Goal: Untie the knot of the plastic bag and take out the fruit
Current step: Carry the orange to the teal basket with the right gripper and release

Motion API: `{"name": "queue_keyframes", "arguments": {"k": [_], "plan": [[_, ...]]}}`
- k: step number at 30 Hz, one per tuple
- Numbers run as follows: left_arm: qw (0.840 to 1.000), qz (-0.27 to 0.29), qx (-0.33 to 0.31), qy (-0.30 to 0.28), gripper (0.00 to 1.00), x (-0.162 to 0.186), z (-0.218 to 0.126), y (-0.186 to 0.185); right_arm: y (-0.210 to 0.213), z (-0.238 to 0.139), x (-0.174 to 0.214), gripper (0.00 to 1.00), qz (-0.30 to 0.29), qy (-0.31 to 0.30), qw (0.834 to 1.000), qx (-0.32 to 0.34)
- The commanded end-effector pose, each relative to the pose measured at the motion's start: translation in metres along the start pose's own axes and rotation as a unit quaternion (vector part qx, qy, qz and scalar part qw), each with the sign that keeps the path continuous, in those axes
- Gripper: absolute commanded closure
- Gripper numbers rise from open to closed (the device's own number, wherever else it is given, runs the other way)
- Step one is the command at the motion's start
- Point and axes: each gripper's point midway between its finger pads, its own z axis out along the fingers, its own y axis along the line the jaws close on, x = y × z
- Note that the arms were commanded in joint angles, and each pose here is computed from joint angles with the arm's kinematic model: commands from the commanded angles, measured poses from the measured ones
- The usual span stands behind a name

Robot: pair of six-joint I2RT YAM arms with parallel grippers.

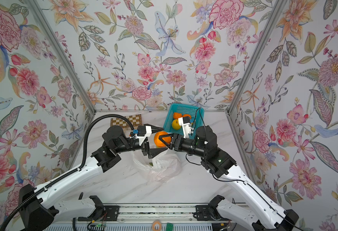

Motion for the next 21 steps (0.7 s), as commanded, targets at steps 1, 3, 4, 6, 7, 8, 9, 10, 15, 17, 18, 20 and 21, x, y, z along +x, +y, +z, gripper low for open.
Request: {"name": "queue_keyframes", "arguments": {"k": [1,3,4,6,7,8,9,10,15,17,18,20,21], "plan": [[0.997,-0.029,-0.073,-0.008,0.02,-0.011,-0.011,0.018,-0.007,-0.011,-0.026,0.50,-0.028,-0.047,0.998,0.044],[0.993,-0.052,-0.110,-0.001,0.02,-0.011,-0.018,0.026,-0.015,-0.014,-0.036,0.50,-0.037,-0.061,0.995,0.070],[0.989,-0.063,-0.132,0.005,0.02,-0.010,-0.023,0.031,-0.020,-0.015,-0.043,0.50,-0.043,-0.070,0.993,0.084],[0.980,-0.088,-0.178,0.018,0.01,-0.008,-0.034,0.042,-0.032,-0.018,-0.056,0.50,-0.054,-0.081,0.989,0.115],[0.973,-0.105,-0.201,0.030,0.02,-0.004,-0.039,0.047,-0.036,-0.019,-0.062,0.50,-0.061,-0.085,0.986,0.128],[0.968,-0.118,-0.220,0.036,0.01,-0.003,-0.045,0.051,-0.045,-0.021,-0.069,0.50,-0.062,-0.090,0.983,0.145],[0.960,-0.132,-0.241,0.045,0.01,0.000,-0.050,0.056,-0.054,-0.023,-0.077,0.50,-0.066,-0.093,0.980,0.163],[0.954,-0.147,-0.256,0.054,0.01,0.003,-0.055,0.059,-0.062,-0.024,-0.084,0.50,-0.071,-0.094,0.976,0.181],[0.935,-0.191,-0.289,0.079,0.01,0.009,-0.067,0.063,-0.104,-0.026,-0.116,0.48,-0.091,-0.099,0.958,0.253],[0.928,-0.209,-0.299,0.083,0.01,0.011,-0.070,0.064,-0.126,-0.026,-0.130,0.48,-0.093,-0.096,0.950,0.284],[0.925,-0.215,-0.302,0.087,0.01,0.013,-0.071,0.065,-0.133,-0.026,-0.134,0.48,-0.095,-0.095,0.947,0.292],[0.917,-0.229,-0.312,0.095,0.01,0.018,-0.073,0.066,-0.154,-0.026,-0.146,0.48,-0.098,-0.092,0.938,0.320],[0.914,-0.233,-0.316,0.100,0.01,0.021,-0.074,0.066,-0.164,-0.025,-0.149,0.48,-0.098,-0.089,0.934,0.331]]}}
